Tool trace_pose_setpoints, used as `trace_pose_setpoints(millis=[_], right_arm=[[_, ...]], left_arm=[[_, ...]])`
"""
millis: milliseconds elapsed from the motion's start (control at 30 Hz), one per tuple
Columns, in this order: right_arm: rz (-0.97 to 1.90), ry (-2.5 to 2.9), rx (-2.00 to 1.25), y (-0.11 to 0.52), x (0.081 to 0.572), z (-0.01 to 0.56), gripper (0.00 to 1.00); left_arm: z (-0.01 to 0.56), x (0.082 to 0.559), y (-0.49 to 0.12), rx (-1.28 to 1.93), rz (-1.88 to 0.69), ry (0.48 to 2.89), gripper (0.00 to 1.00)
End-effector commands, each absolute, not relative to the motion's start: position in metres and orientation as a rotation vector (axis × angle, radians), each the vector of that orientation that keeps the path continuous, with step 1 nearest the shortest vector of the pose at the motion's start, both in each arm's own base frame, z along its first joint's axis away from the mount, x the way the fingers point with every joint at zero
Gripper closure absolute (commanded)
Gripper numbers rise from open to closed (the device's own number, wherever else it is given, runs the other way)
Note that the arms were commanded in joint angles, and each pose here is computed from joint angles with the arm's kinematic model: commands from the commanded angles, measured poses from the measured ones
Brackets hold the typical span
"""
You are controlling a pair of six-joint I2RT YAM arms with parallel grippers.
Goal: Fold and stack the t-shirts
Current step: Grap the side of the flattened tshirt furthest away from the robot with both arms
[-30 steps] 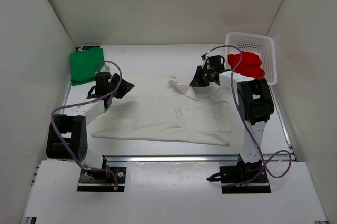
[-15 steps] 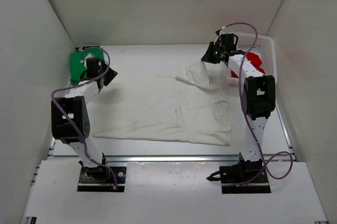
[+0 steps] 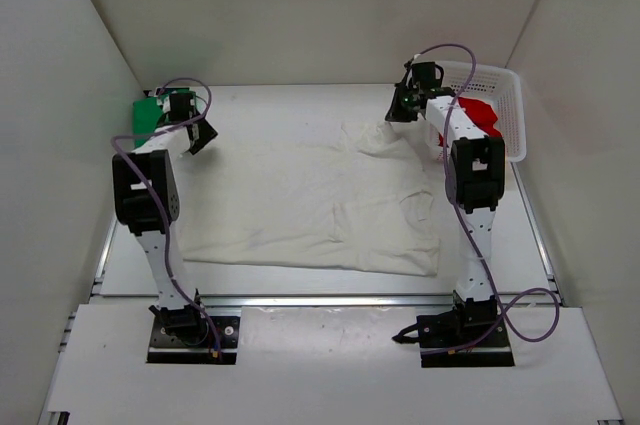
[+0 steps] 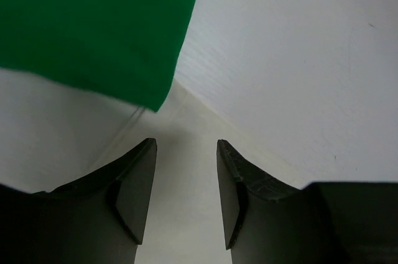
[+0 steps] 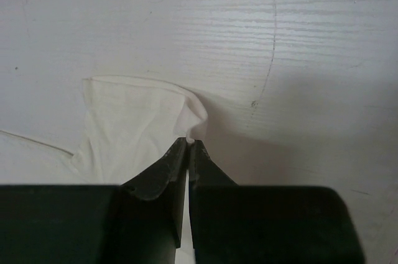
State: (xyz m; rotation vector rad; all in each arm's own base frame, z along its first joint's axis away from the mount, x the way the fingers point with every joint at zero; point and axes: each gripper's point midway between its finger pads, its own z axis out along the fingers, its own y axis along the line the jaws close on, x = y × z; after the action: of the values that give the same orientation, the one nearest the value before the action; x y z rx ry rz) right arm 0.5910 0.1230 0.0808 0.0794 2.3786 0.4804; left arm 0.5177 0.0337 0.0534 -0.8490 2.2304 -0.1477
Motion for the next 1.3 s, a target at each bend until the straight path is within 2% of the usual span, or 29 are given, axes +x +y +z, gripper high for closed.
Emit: trace_pose_setpoints(millis=[0, 200, 533, 833, 900, 1100, 1200, 1267], right_arm=[[0.496, 2.312, 0.040, 0.122, 0.598, 0.107, 1.00], [0.559, 2.273, 0.027, 0.130, 0.591, 0.118, 1.00], [0.604, 2.255, 0.032, 0.128, 0.589, 0.124, 1.00], [0.677, 2.231, 0.031, 0.132, 0.581, 0.128, 1.00], [0.681, 2.204, 0.032, 0.130, 0.583, 0.139, 1.00], [0.709, 2.176, 0.049, 0.121, 0.583, 0.147, 1.00], [0.703, 2.153, 0.059, 0.110, 0.581, 0.157, 1.00], [0.698, 2.138, 0.065, 0.104, 0.580, 0.164, 1.00]], left_arm=[[0.059, 0.535, 0.035, -0.747, -0.013, 2.286, 0.46], [0.067, 0.558, 0.050, -0.714, 0.065, 2.285, 0.47], [0.048, 0.556, 0.046, -0.646, 0.101, 2.371, 0.50], [0.037, 0.563, 0.035, -0.603, 0.118, 2.450, 0.44], [0.042, 0.566, 0.039, -0.598, 0.123, 2.441, 0.53], [0.036, 0.556, 0.041, -0.595, 0.160, 2.464, 0.69], [0.043, 0.555, 0.040, -0.597, 0.165, 2.446, 0.71], [0.039, 0.552, 0.040, -0.594, 0.182, 2.450, 0.83]])
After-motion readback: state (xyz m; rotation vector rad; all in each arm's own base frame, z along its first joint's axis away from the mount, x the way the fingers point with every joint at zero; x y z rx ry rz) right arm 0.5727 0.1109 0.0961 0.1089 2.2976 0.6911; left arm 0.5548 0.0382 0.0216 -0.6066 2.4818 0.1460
